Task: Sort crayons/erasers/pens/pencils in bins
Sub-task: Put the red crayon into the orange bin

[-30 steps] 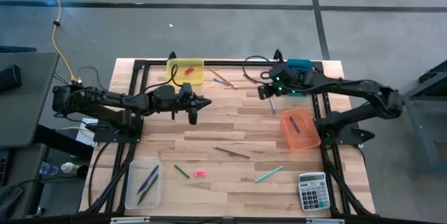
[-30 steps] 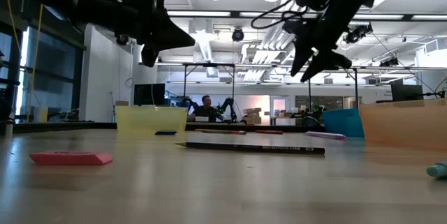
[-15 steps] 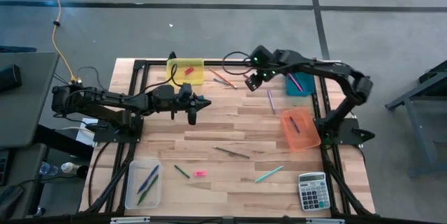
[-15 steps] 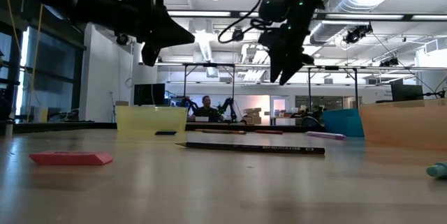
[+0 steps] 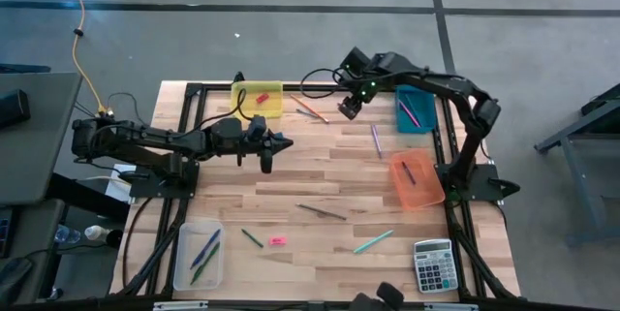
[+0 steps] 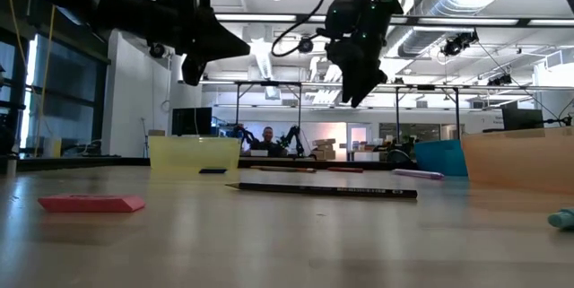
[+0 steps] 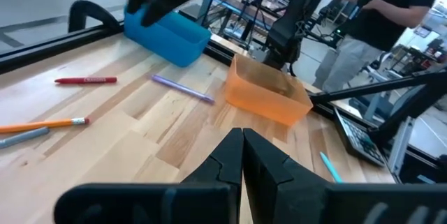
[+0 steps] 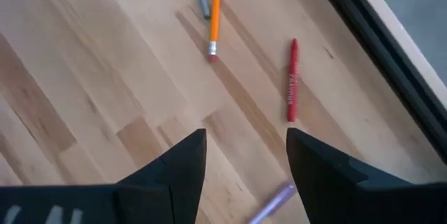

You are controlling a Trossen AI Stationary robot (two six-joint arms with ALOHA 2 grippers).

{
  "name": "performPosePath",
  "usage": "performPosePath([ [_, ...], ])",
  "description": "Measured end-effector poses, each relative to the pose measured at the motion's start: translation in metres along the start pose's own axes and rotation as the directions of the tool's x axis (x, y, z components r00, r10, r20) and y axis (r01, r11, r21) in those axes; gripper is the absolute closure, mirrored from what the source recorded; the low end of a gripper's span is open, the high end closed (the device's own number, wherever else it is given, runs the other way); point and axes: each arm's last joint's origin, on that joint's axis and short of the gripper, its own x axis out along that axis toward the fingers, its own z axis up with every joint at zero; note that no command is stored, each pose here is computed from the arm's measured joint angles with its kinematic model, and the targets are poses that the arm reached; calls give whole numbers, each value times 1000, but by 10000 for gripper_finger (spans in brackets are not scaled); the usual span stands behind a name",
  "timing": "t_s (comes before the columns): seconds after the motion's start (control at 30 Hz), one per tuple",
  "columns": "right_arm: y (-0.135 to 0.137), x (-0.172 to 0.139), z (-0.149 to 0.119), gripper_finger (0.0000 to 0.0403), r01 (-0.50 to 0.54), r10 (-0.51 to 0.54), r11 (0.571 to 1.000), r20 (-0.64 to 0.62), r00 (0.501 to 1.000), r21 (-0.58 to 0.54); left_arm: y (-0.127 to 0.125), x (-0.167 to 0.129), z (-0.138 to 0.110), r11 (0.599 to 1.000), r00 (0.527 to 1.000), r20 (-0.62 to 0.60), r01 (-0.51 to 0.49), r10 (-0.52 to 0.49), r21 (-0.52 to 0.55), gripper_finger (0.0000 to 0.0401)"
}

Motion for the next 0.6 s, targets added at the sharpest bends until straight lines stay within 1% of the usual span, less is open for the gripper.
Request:
performPosePath([
  [0.07, -5, 2, -1, 215, 2, -2, 1000, 1, 1000, 1, 0, 0, 0, 1000, 1000, -5, 11, -11, 0, 401],
  [0.13, -10, 11, -5, 218, -24, 24, 1000, -4, 1000, -10, -1, 0, -1, 1000, 1000, -7, 16, -16, 1, 401],
  [0.2, -13, 21, -7, 220, -25, 25, 1000, 18, 1000, -10, -2, 0, -1, 1000, 1000, -4, 10, -10, 2, 401],
  [0.4, -26, 50, -18, 221, -18, 14, 998, 77, 997, 55, -2, 0, -1, 1000, 1000, -1, 1, -1, -2, 401],
  [0.5, -30, 65, -28, 221, -6, 2, 999, 88, 996, 39, -2, 0, -1, 1000, 1000, 1, -2, 2, -5, 401],
  [0.6, -31, 77, -33, 222, 6, -11, 999, 145, 989, 32, -4, 0, -2, 1000, 1000, -3, 8, -8, 10, 401],
])
